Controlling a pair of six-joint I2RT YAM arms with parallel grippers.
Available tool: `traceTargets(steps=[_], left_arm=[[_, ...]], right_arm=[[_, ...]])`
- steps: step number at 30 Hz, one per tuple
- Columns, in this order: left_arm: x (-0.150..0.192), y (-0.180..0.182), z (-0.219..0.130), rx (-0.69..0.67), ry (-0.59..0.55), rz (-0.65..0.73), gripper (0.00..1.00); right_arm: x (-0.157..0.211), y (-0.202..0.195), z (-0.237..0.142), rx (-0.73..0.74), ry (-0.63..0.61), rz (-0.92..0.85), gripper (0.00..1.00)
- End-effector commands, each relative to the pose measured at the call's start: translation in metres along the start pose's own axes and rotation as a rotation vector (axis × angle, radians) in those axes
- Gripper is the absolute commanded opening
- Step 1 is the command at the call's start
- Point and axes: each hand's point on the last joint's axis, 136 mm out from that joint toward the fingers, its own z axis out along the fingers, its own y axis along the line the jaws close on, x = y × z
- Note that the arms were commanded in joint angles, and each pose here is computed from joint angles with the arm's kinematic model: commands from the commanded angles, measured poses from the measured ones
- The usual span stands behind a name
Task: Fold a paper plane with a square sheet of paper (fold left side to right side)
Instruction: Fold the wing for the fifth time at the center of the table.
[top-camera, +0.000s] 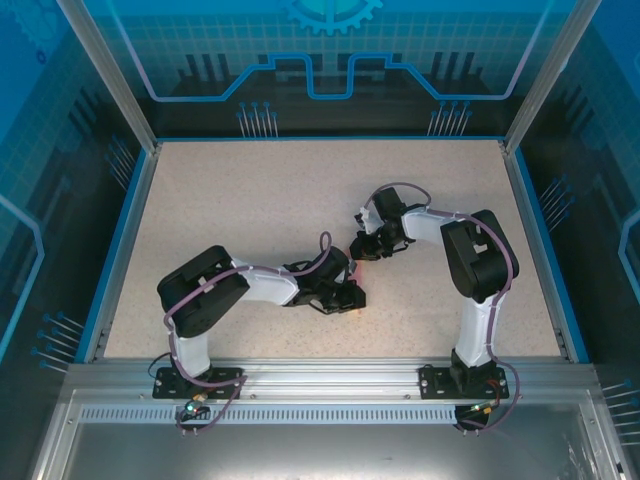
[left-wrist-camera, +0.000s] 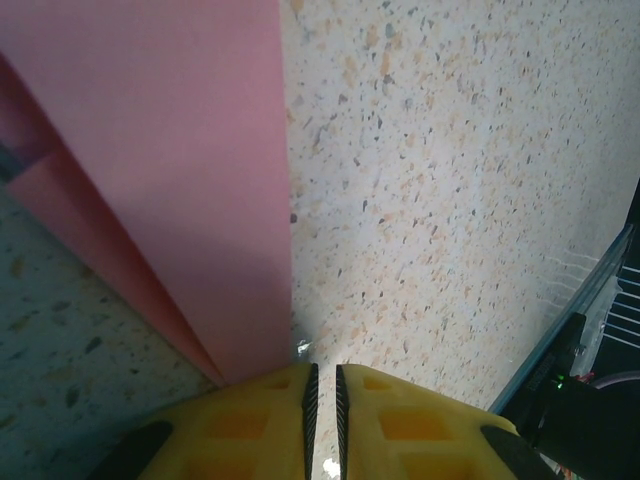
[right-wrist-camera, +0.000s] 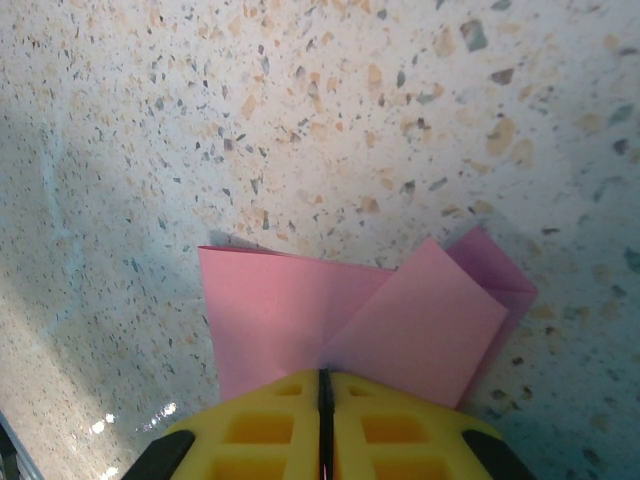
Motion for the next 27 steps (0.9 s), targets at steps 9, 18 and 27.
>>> traceTargets(steps=[9, 18, 27], left_arm=[[0.044, 0.015, -0.015, -0.018, 0.069, 0.008, 0.18], [0.021, -0.010, -0.075, -0.023, -0.124, 0.194, 0.49], [-0.035, 0.026, -0.162, -0.234, -0.498, 0.124, 0.71]], right_arm=[[0.000, -0.004, -0.002, 0.021, -0.023, 0.004, 0.14], [-0.031, 0.031, -0.085, 0.056, -0.261, -0.100, 0.35], [0.027, 0.036, -0.096, 0.316, -0.256, -0.101, 0.57]])
